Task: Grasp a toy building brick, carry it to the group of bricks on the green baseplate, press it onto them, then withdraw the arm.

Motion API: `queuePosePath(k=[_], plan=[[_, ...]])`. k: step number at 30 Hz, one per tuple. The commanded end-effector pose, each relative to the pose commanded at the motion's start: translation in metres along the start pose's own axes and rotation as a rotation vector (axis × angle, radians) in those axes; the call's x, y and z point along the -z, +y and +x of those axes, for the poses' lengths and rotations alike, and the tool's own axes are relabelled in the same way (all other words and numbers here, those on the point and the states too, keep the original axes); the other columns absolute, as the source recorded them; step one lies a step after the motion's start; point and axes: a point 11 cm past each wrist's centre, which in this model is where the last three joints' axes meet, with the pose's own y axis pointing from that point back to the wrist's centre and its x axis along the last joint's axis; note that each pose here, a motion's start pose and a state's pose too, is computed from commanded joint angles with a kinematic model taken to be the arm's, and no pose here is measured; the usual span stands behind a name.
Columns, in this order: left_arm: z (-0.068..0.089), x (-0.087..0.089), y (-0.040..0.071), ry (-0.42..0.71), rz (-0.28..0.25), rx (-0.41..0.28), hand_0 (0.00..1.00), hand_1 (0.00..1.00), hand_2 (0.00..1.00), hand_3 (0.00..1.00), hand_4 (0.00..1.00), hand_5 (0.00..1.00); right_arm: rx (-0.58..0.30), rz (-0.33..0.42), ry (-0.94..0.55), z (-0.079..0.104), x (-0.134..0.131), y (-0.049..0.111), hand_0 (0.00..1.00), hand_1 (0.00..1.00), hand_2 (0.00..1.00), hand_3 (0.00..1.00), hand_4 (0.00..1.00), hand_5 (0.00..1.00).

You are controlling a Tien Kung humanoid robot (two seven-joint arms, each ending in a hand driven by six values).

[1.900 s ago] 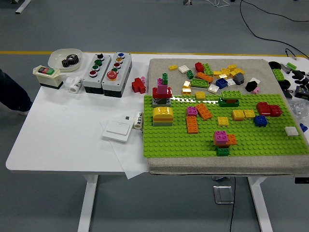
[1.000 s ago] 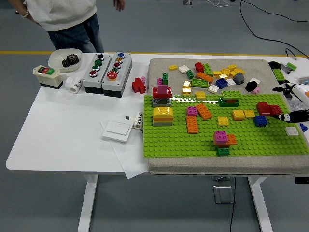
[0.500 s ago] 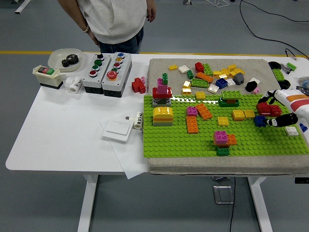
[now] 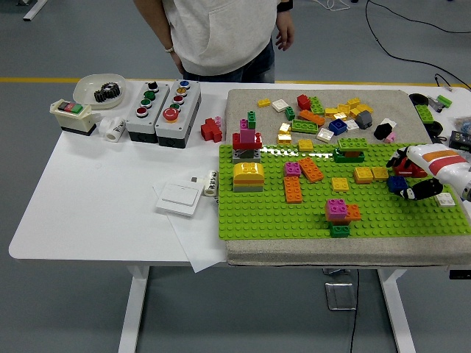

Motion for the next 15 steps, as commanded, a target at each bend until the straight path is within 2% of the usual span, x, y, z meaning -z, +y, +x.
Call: queuePosePath(k=[1, 15], plan=[[0.0, -0.0002, 0.0, 0.0, 0.0, 0.0, 0.742, 0.728, 0.725, 0.59, 0.646, 0.669, 0.002, -0.001, 0.002, -0.0002, 0.0001, -0.0005, 0.548, 0.531, 0.587, 0.595, 0.798, 0.123], [-0.0001, -0.0026, 0.0004, -0.002, -0.003, 0.0, 0.742, 0.728, 0.727, 0.591, 0.647, 0.665, 0.038, -0.02, 0.036, -0.008, -0.004, -0.0019, 0.533, 0.528, 0.579, 0.576, 0.778, 0.142]])
